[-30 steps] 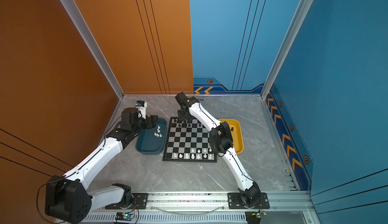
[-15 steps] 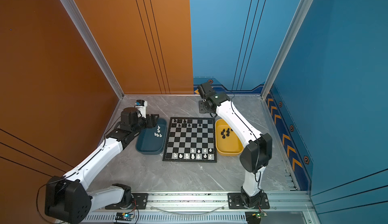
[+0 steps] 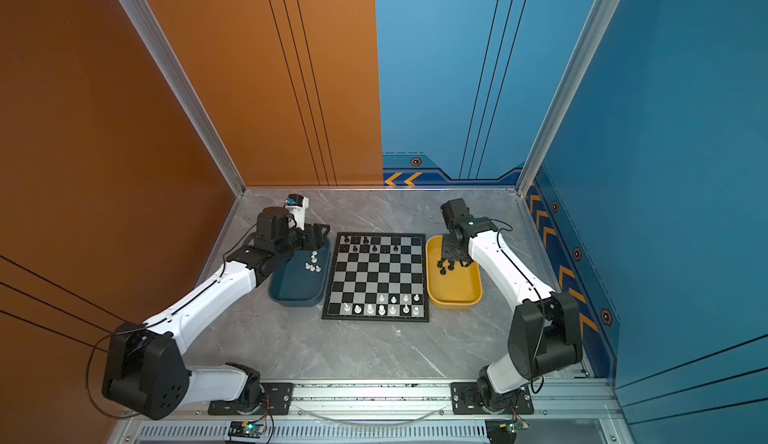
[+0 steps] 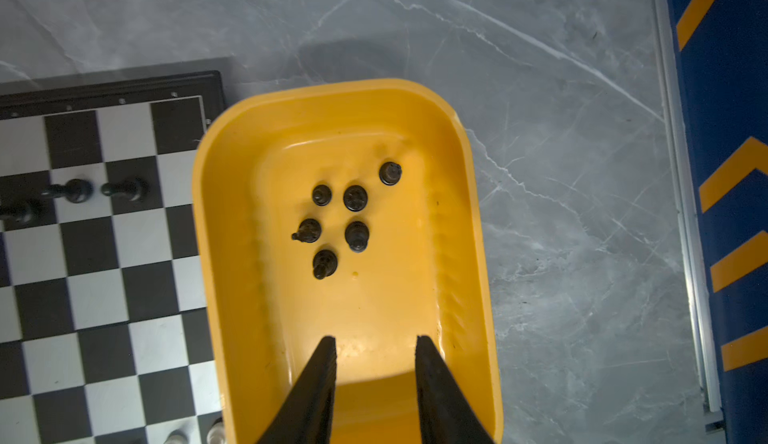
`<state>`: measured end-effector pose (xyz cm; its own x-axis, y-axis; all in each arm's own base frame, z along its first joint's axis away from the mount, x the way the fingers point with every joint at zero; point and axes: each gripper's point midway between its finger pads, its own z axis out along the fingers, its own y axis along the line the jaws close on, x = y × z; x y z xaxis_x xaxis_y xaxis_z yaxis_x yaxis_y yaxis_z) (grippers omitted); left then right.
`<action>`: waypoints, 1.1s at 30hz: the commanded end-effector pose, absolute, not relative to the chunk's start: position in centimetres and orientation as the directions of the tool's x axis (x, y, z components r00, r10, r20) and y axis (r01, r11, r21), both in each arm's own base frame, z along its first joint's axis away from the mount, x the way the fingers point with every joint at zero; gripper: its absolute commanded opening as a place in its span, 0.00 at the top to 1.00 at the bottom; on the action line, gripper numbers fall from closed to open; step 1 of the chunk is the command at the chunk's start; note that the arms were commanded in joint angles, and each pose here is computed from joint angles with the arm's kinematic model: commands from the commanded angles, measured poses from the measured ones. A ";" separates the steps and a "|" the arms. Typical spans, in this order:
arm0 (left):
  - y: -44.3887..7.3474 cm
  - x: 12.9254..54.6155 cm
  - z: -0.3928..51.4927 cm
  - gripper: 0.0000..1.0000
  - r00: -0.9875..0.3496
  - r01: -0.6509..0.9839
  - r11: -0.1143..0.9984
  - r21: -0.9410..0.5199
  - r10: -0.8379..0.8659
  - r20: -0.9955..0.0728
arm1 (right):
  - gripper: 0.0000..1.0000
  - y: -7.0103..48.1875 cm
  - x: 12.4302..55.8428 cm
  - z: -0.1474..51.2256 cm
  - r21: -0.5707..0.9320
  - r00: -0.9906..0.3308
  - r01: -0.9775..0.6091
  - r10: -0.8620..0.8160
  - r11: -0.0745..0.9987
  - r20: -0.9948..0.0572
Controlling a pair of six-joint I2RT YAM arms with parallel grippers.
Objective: Set up the chess pieces on the board
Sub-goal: 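Raise the open right gripper and move it back over the yellow tray, then lower the right gripper into the yellow tray and close on a black piece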
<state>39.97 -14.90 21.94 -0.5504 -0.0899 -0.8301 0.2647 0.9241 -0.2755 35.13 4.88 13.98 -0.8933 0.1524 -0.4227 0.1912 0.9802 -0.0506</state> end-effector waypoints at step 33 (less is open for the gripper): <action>-17.2 41.0 23.3 0.34 -0.542 0.301 0.923 -0.239 -0.041 -0.839 | 0.64 4.9 41.5 6.0 0.021 -0.921 0.223 0.218 0.975 -0.322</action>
